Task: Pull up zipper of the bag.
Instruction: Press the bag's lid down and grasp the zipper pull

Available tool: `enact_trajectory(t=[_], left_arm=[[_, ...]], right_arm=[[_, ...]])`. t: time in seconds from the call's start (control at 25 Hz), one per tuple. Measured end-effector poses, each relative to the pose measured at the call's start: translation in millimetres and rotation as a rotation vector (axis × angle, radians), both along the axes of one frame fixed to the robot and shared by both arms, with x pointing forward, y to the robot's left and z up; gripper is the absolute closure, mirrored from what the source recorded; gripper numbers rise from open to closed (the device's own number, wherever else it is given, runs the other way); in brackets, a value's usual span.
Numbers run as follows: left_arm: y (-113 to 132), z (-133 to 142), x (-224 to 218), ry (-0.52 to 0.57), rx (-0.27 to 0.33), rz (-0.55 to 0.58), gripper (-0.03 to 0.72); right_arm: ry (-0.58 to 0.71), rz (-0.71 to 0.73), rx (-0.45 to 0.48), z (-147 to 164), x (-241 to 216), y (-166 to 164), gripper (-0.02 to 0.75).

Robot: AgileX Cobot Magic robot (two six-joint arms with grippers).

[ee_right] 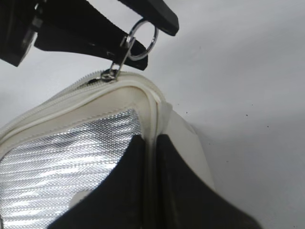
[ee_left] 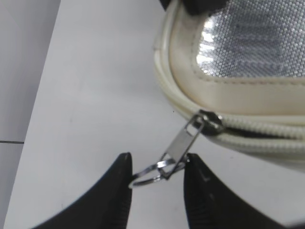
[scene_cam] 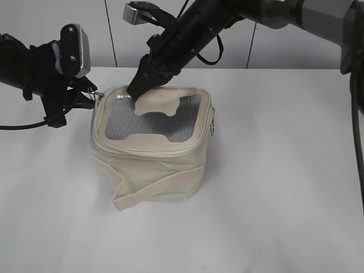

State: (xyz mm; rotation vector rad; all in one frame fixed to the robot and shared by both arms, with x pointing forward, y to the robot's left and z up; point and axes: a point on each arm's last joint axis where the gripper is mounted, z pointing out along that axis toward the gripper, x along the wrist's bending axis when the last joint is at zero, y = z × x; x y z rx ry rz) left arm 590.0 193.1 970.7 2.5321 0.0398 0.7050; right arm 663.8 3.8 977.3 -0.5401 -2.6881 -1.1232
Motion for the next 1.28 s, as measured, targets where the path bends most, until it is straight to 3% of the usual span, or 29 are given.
enact_trajectory(t=[0.2, 0.36, 0.44, 0.6, 0.64, 0.76, 0.88, 1.0, 1.2, 1.28], left_arm=[[0.8, -0.4, -0.6, -0.007, 0.027, -0.021, 0.433], [0.9, 8.4, -3.4, -0.011, 0.01, -0.009, 0.436], [1.7, 16.0, -7.4, 0.01, -0.008, 0.017, 0.438], [5.5, 23.1, -21.1, 0.123, 0.015, 0.035, 0.443], [6.4, 23.6, -24.5, 0.153, 0.027, 0.033, 0.459], [8.8, 26.3, -33.8, 0.228, 0.031, 0.061, 0.639], [8.7, 30.5, -42.4, 0.309, 0.009, 0.086, 0.697], [8.4, 33.8, -48.2, 0.357, -0.003, 0.091, 0.697], [9.5, 36.5, -42.5, 0.296, -0.015, 0.134, 0.687], [10.7, 37.0, -40.7, 0.272, -0.004, 0.14, 0.6]], right_arm=[[-0.001, -0.001, 0.0, 0.0, 0.1, 0.0, 0.69], [0.0, -0.001, 0.0, 0.0, 0.1, 0.0, 0.69], [0.003, -0.004, 0.0, 0.0, 0.1, 0.0, 0.69], [0.004, -0.006, 0.001, 0.1, 0.2, 0.1, 0.69], [0.006, -0.008, 0.002, 0.2, 0.1, 0.1, 0.69], [0.014, -0.016, 0.002, 0.2, -0.1, 0.5, 0.69], [0.02, -0.022, 0.002, 0.2, -0.1, 0.5, 0.692], [0.021, -0.024, 0.001, 0.1, 0.0, 0.5, 0.692], [0.023, -0.027, 0.001, 0.1, 0.0, 0.5, 0.692], [0.024, -0.027, 0.001, 0.1, 0.0, 0.5, 0.692]])
